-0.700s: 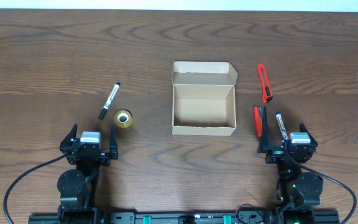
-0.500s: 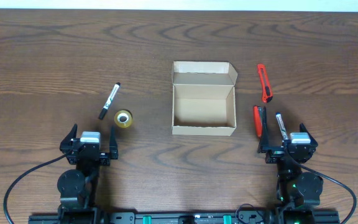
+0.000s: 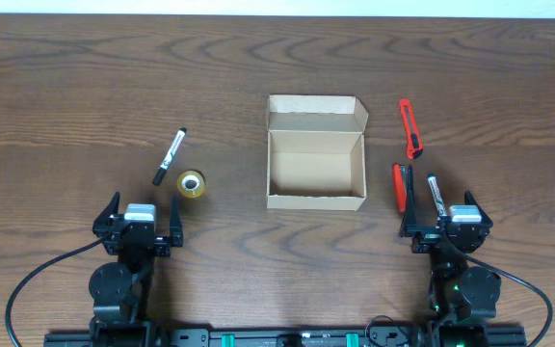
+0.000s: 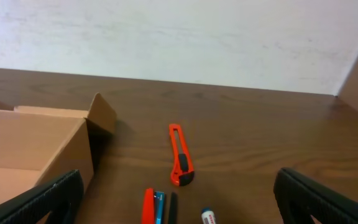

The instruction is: Pack container

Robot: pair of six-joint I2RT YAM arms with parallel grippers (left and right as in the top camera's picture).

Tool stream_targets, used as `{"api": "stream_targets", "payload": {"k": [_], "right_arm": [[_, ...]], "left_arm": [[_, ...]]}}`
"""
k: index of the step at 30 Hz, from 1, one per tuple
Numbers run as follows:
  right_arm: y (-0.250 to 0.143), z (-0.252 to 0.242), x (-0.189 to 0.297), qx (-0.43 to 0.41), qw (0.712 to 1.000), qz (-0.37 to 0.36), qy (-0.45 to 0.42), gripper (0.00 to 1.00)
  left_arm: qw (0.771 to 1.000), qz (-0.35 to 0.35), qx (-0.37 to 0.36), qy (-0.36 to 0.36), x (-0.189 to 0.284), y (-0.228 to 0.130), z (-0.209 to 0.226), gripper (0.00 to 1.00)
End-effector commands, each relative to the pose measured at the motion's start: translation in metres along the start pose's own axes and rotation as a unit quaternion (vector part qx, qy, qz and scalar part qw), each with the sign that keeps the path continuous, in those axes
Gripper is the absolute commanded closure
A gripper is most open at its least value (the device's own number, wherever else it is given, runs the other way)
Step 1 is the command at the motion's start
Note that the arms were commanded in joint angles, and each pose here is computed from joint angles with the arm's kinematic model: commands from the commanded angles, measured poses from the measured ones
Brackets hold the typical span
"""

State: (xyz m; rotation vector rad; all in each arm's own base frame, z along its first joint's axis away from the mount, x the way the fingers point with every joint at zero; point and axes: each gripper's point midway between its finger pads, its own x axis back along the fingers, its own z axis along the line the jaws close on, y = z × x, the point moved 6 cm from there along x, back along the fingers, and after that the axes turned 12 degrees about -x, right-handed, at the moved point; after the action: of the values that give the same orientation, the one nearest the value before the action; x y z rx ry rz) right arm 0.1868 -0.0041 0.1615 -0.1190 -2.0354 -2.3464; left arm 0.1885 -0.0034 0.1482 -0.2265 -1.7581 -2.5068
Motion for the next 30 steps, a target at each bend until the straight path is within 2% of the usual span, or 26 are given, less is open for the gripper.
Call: {"api": "stream_targets", "payload": {"k": [1,27,30], "right_arm": [[-0.0017,0.0019,0.0,-0.003,1.0,0.001,0.005,0.01],[-0.0045,0.0021,-0.0008,-0.006,1.0,0.01,0.007,0.01],[-0.0079,0.0016,-0.0022,-0.05,0.999,0.021,0.004,0.01]], "left_arm": [[1.0,0.028,0.003,-0.008,0.0,-0.0128,-0.0035,0.05],[1.0,0.028,0.003,-0.008,0.0,-0.0128,-0.0035,0.05],[1.0,0.028,0.003,-0.007,0.0,-0.0127,-0.0034,0.05]]}}
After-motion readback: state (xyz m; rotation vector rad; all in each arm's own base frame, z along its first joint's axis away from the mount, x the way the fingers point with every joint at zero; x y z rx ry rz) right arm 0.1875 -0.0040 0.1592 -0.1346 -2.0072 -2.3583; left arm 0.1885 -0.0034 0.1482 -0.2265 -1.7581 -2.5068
